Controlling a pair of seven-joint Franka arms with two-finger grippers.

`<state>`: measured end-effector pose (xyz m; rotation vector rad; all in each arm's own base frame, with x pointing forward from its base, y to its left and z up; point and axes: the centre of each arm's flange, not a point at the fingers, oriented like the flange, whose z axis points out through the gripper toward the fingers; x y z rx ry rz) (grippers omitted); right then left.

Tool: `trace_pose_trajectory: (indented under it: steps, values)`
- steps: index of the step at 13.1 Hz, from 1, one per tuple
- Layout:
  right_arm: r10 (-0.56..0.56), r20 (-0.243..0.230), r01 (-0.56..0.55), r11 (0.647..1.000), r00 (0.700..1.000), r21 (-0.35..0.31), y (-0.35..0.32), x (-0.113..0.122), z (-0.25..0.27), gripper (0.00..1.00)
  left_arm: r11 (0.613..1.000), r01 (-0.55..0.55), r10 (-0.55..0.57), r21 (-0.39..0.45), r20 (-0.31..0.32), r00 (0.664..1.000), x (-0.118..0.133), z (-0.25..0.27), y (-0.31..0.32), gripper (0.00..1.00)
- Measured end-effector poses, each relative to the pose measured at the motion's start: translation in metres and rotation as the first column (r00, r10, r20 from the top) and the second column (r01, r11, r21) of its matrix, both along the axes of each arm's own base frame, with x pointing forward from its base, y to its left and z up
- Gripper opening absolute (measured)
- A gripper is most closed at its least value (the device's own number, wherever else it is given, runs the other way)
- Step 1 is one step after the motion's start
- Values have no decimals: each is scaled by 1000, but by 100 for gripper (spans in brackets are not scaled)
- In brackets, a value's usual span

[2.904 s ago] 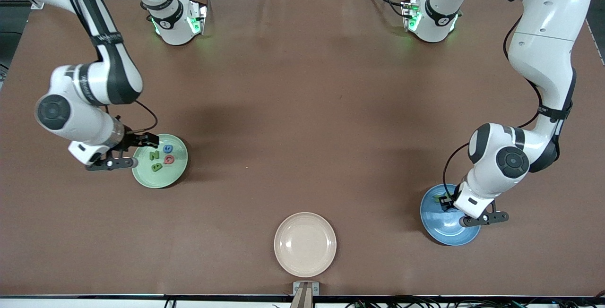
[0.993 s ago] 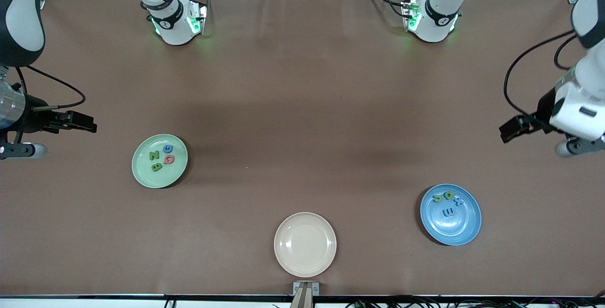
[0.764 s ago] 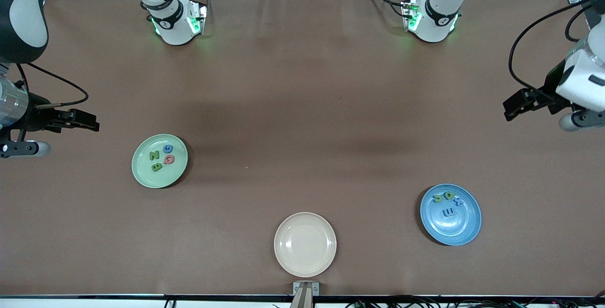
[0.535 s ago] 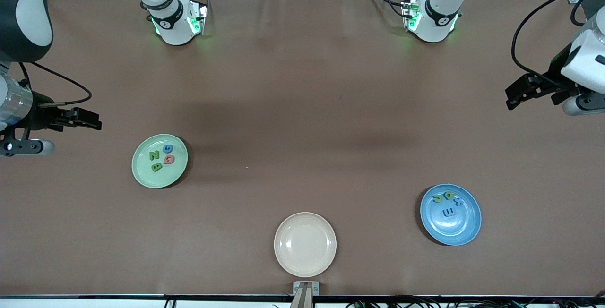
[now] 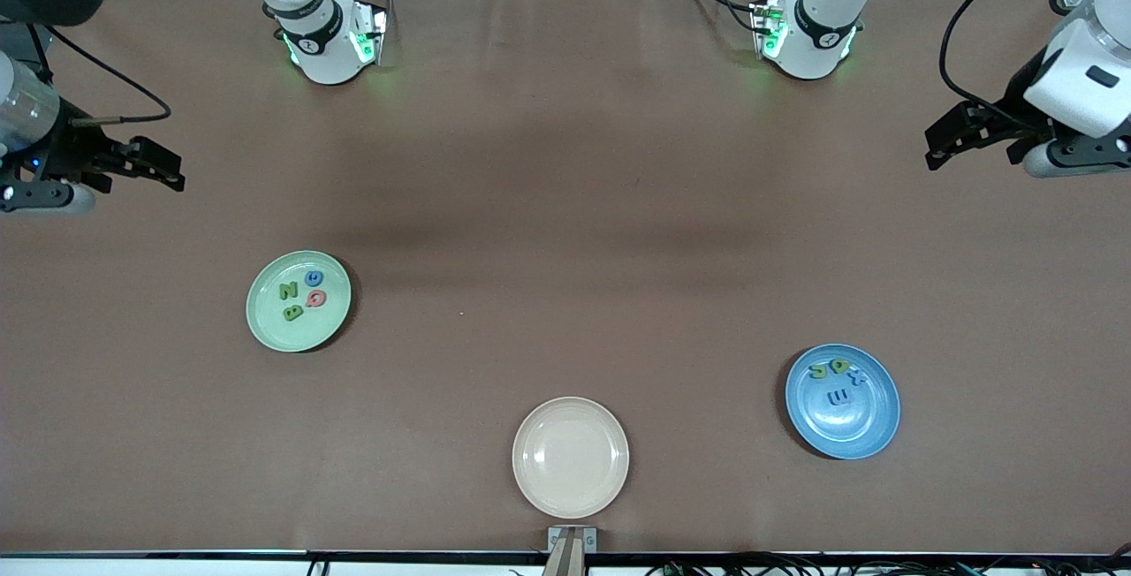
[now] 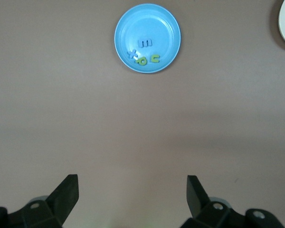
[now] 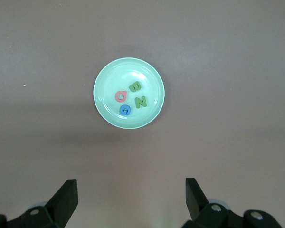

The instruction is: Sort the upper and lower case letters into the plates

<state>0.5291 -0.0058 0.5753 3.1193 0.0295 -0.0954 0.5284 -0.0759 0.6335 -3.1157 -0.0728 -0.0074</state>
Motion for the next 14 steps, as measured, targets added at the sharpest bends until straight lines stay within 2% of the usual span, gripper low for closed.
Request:
trace_pose_trajectory:
  steps: [7, 14]
  values:
    - [7, 16, -7, 1000, 1000, -1, 3, -21, 4, 100, 1000, 6, -6, 6, 1, 1000, -11, 4, -3, 100]
    - [3, 63, -3, 1000, 998, 0, 1, -15, 18, 100, 1000, -2, 2, 3, 4, 1000, -10, 6, 1, 100]
